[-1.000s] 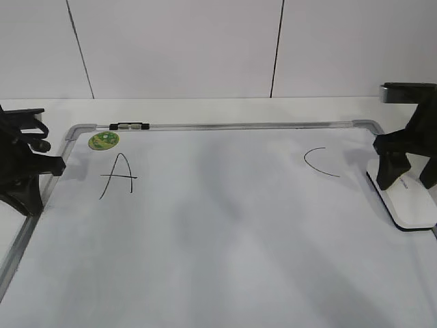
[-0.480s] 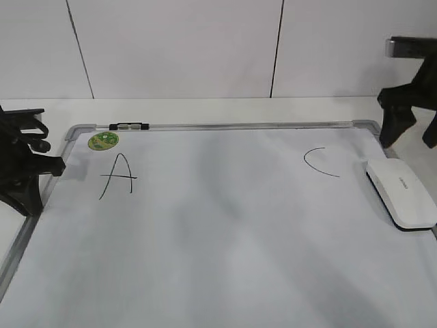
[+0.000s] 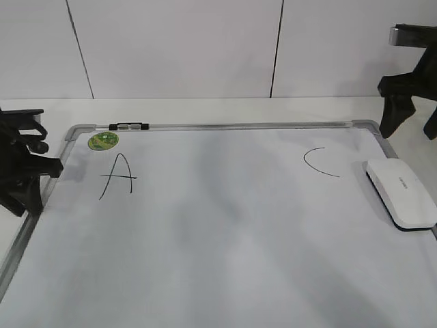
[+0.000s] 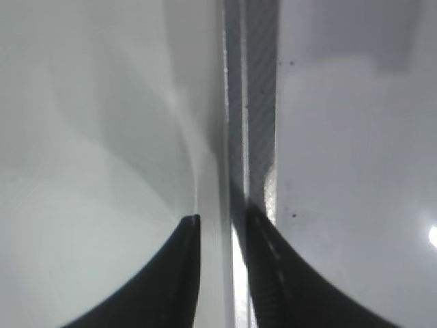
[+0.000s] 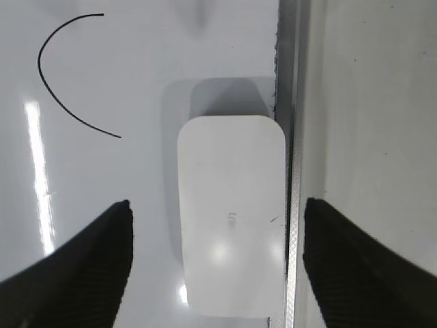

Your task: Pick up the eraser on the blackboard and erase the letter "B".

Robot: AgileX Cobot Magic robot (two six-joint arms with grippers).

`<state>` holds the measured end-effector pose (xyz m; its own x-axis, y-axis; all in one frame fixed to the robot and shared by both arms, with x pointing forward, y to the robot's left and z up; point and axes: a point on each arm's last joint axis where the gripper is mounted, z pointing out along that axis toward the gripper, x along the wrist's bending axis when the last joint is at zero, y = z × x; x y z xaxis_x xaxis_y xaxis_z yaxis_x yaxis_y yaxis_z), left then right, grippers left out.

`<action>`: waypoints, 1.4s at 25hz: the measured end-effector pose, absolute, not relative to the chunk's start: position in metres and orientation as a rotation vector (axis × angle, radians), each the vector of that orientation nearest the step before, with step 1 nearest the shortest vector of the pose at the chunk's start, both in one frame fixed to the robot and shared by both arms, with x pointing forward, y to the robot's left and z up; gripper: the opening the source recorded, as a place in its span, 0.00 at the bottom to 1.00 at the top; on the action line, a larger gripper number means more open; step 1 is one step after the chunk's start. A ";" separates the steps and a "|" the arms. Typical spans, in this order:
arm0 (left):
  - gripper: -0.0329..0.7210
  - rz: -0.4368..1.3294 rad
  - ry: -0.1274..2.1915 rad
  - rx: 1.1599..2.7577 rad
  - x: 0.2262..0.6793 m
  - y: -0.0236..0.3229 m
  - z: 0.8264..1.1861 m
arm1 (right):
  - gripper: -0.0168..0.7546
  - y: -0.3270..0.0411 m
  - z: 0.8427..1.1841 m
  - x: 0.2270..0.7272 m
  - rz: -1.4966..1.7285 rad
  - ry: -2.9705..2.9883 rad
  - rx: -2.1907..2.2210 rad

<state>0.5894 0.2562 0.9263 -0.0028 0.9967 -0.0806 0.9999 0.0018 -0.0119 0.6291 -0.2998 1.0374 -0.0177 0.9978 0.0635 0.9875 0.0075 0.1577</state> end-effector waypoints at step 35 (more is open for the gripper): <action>0.38 0.317 1.928 2.036 0.491 0.271 1.130 | 0.78 -0.293 1.115 0.476 0.467 2.088 2.071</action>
